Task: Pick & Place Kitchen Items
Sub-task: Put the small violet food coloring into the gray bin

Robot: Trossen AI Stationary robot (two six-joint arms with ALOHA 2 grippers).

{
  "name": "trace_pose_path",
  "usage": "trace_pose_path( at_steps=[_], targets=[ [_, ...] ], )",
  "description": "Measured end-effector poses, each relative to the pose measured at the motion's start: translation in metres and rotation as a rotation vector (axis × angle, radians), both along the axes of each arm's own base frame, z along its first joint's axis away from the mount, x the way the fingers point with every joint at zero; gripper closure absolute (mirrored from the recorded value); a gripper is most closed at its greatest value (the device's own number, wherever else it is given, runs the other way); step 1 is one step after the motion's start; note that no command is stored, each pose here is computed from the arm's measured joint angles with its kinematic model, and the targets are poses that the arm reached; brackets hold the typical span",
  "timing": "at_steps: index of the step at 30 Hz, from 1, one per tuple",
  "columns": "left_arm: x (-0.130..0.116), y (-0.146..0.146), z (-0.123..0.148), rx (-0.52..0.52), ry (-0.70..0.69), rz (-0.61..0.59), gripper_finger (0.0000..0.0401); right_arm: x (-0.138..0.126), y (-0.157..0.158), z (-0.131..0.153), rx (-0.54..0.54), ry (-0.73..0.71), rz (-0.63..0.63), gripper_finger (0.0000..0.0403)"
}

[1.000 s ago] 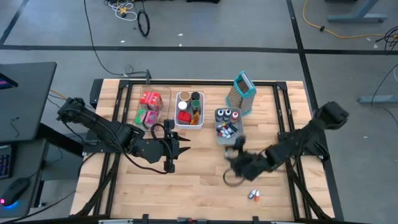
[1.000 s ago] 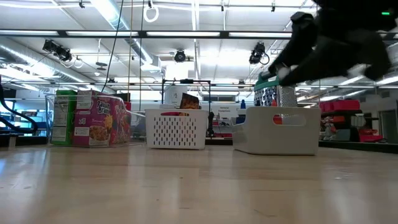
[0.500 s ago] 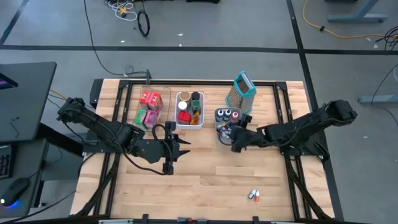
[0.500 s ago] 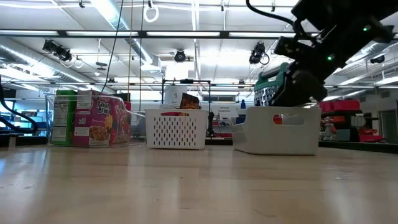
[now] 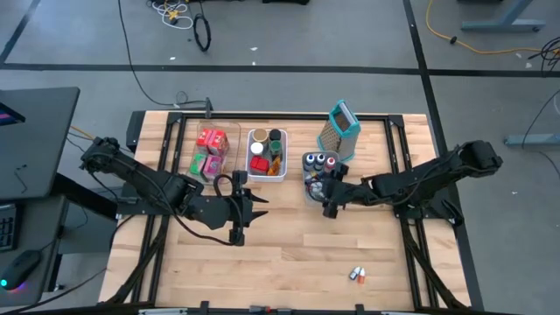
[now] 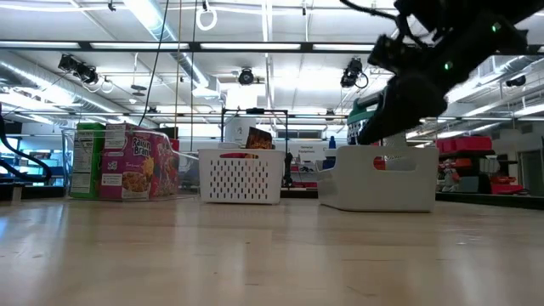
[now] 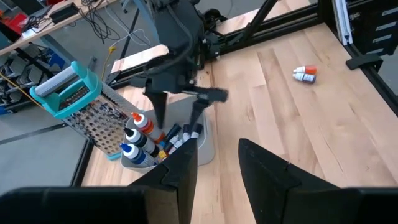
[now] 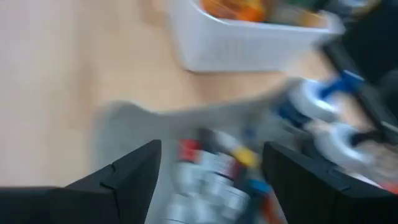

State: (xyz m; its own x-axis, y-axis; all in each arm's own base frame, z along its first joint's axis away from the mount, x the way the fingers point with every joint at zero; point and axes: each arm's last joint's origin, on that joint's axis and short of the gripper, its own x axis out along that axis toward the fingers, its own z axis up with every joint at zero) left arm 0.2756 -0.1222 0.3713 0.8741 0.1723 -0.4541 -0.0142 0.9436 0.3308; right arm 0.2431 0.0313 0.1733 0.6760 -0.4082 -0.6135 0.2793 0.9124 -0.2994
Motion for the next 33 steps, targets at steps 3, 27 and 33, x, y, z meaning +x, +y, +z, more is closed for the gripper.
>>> trace_pose_path(
  at_steps=[3,27,33],
  targets=[
    [0.000,0.000,0.000,0.000,0.001,0.000,0.0275,0.008,0.008,0.011,0.121,-0.014,0.121,0.0116],
    [0.000,0.000,-0.001,-0.004,0.005,0.004,0.0275,-0.056,0.143,0.030,0.419,0.281,0.720,0.0133],
    [0.000,0.000,-0.001,-0.004,0.005,0.004,0.0275,-0.072,0.159,0.030,0.380,0.258,0.736,0.0133]
  ],
)
